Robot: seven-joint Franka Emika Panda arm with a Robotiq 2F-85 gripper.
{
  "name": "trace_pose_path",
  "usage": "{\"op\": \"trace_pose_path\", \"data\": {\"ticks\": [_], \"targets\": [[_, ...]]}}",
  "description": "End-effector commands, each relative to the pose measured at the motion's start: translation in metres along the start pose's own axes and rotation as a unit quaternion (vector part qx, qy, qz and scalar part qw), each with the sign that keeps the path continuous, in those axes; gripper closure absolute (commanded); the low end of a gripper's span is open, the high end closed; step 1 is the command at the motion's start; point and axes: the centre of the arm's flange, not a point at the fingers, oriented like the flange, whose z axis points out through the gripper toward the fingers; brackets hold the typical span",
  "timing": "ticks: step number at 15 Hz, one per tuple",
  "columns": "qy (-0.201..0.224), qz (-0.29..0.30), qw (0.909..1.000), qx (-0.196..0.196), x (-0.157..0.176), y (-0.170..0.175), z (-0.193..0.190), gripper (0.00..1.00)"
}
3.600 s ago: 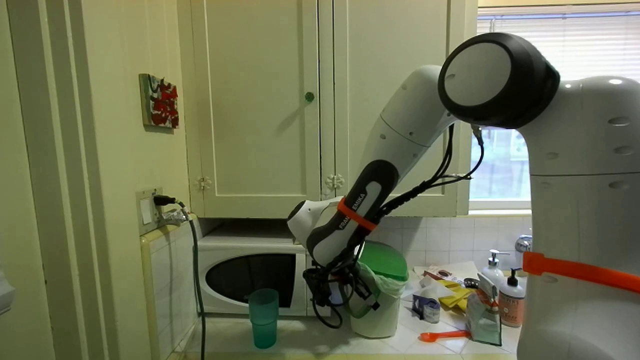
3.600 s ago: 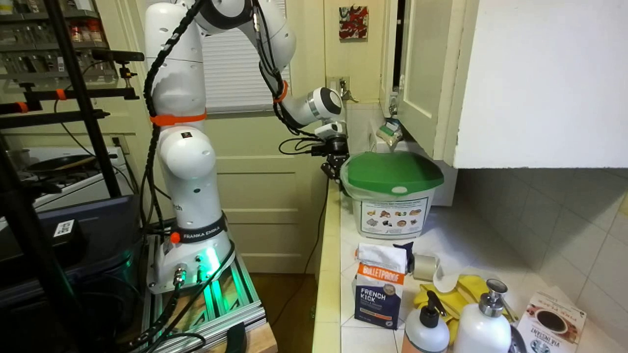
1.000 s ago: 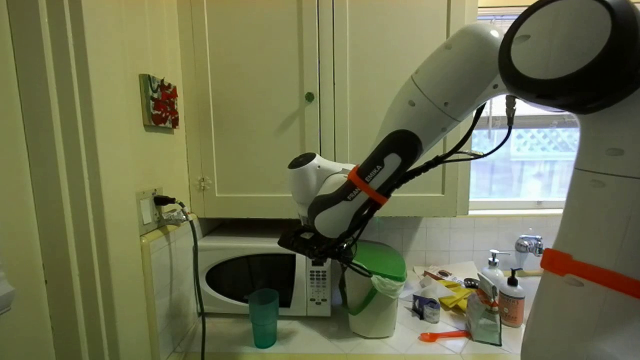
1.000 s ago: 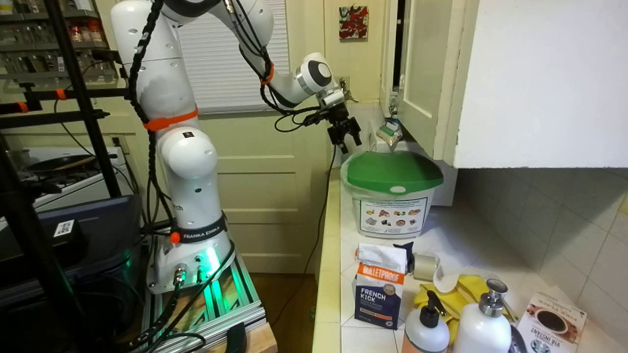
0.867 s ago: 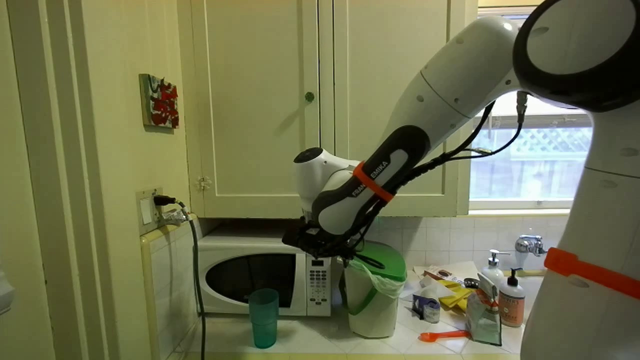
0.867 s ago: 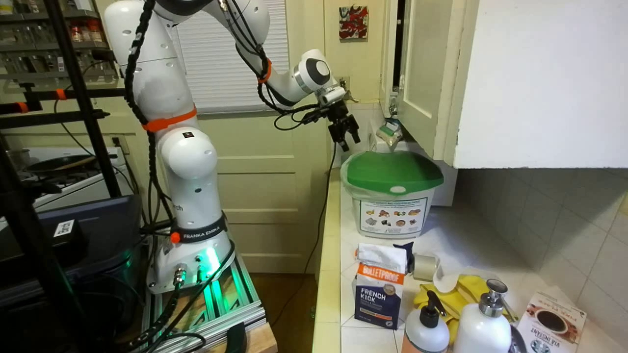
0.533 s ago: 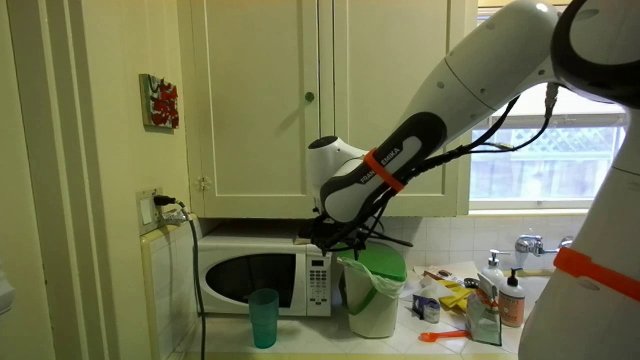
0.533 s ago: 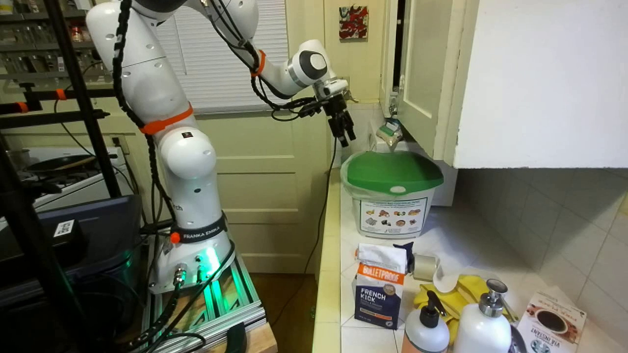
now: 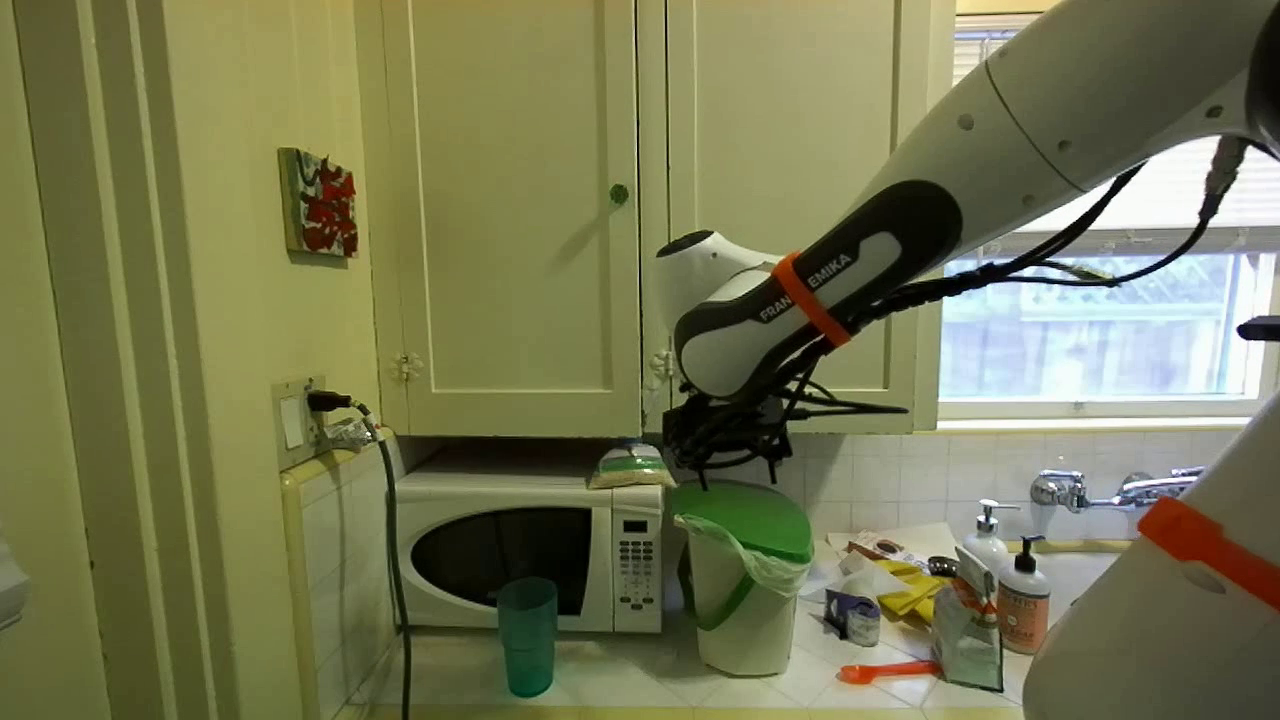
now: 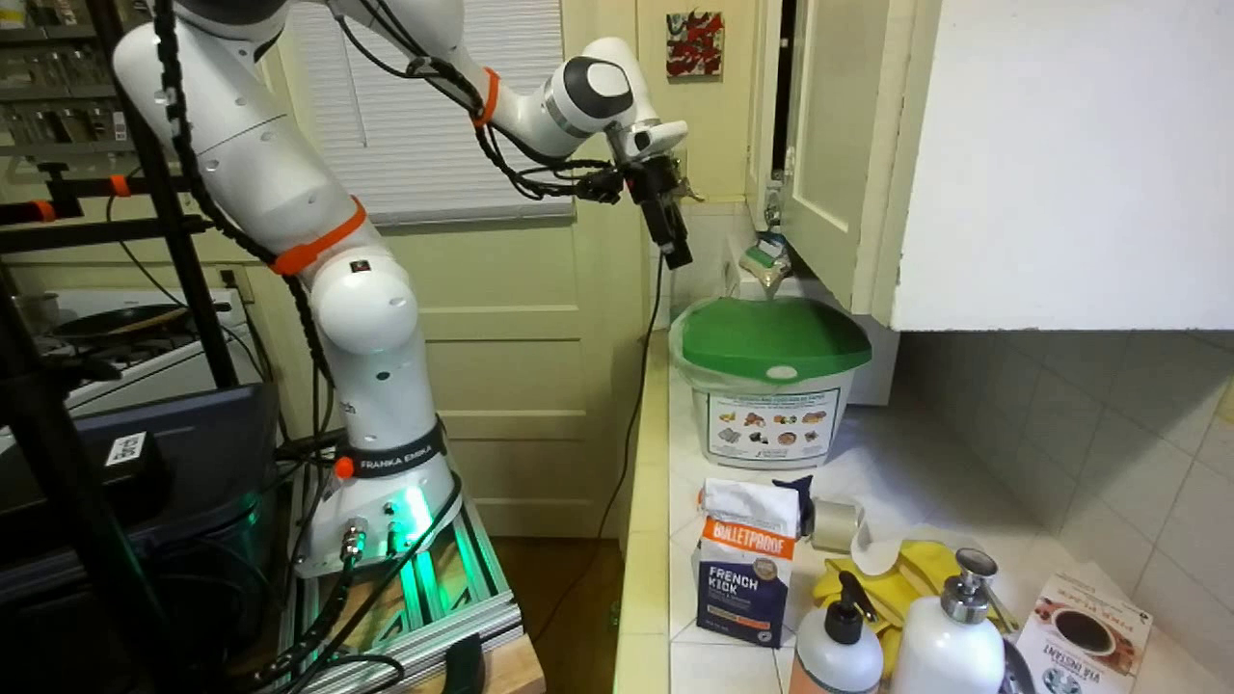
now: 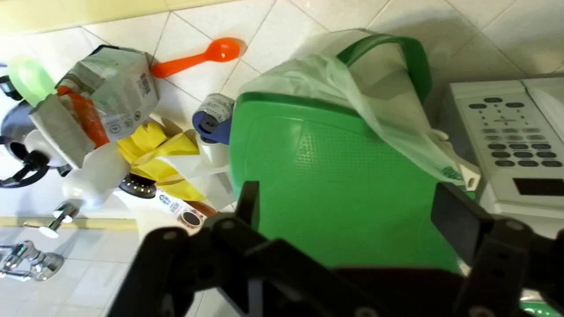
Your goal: Move the tape and orange spoon to the right then move the bin forwards.
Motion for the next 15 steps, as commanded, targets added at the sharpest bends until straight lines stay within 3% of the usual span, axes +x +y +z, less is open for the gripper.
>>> {"op": "trace_pose_path", "data": {"ticks": [1, 8, 9, 15], "targets": [[-0.001, -0.036, 0.9993, -0.005, -0.005, 0.042, -0.009, 0.0], [0.057, -0.034, 0.9973, 0.031, 0.003, 0.105, 0.01, 0.0], [0.034, -0.03, 0.9988, 0.017, 0.013, 0.08, 0.002, 0.0], [0.047, -0.027, 0.9982, 0.025, 0.01, 0.095, 0.005, 0.0]]}}
